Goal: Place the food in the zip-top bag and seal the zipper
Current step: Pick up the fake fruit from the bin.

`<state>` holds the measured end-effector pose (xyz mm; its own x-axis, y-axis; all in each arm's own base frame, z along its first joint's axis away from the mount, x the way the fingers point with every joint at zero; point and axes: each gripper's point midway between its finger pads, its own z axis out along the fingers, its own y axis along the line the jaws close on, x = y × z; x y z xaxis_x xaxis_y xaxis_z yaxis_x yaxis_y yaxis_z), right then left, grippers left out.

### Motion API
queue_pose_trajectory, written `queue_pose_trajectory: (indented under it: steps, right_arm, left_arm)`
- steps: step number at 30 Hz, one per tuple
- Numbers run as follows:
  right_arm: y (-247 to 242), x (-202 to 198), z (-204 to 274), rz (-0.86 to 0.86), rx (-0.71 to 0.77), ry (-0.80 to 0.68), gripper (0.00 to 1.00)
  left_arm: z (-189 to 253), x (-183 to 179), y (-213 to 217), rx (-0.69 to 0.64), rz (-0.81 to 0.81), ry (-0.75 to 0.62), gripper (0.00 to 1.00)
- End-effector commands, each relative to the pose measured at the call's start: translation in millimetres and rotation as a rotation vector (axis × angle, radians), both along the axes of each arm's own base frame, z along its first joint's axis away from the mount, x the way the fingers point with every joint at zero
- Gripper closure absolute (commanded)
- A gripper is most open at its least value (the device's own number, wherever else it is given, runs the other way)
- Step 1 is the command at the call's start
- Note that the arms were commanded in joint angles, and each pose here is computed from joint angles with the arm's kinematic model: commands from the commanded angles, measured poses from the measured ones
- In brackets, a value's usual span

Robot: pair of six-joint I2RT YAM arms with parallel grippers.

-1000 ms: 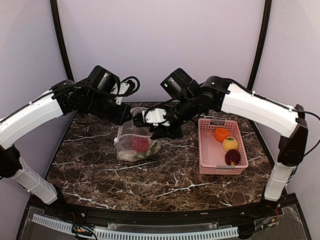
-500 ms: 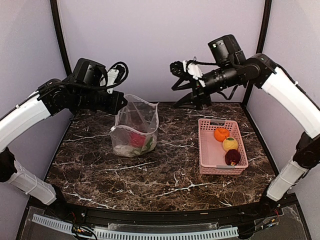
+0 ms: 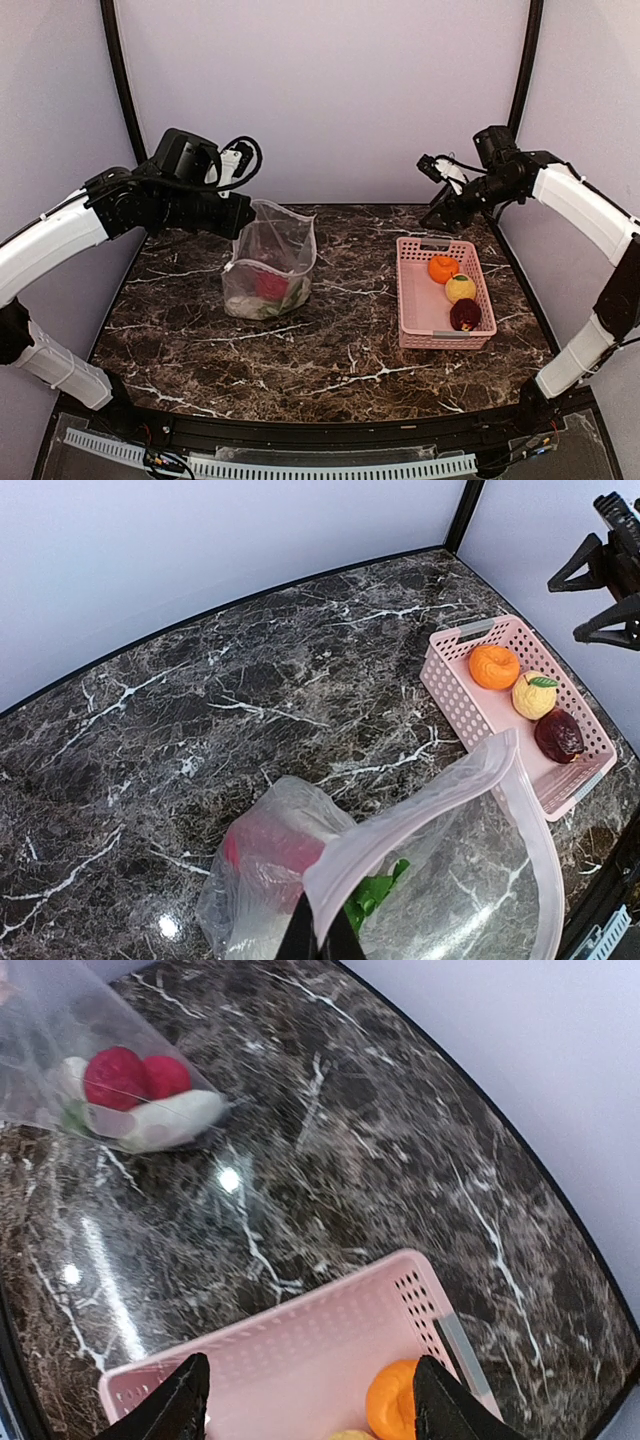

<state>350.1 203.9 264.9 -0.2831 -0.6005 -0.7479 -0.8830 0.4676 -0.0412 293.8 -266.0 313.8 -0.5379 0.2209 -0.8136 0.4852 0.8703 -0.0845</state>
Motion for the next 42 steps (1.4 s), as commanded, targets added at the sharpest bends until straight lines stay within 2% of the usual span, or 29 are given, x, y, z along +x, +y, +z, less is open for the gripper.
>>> queue_pose_trajectory:
  steps: [1,6,15,23,29,34,42]
  right_arm:
    - [-48,39,-31,-0.249,-0.083,0.012,0.34]
    - [-77,44,-57,-0.329,-0.113,0.075,0.35]
    - [-105,41,-123,-0.383,-0.310,0.186,0.32]
    - [-101,33,-135,-0.357,-0.313,0.258,0.25]
    - [-102,0,-125,-0.311,-0.321,0.300,0.23]
    - [-103,-37,-121,-0.246,-0.319,0.302,0.24]
    - [-99,-75,-123,-0.202,-0.296,0.349,0.27]
  left_arm:
    - [11,3,11,-0.011,0.038,-0.062,0.99]
    - [13,5,10,-0.021,0.039,-0.073,0.99]
    - [6,6,3,-0.033,0.025,-0.054,0.99]
    - [4,6,3,-0.039,0.028,-0.049,0.99]
    - [5,5,3,-0.050,0.030,-0.039,0.99]
    - [1,3,2,-0.057,0.028,-0.032,0.99]
    - [-6,5,-4,-0.054,0.011,-0.016,0.99]
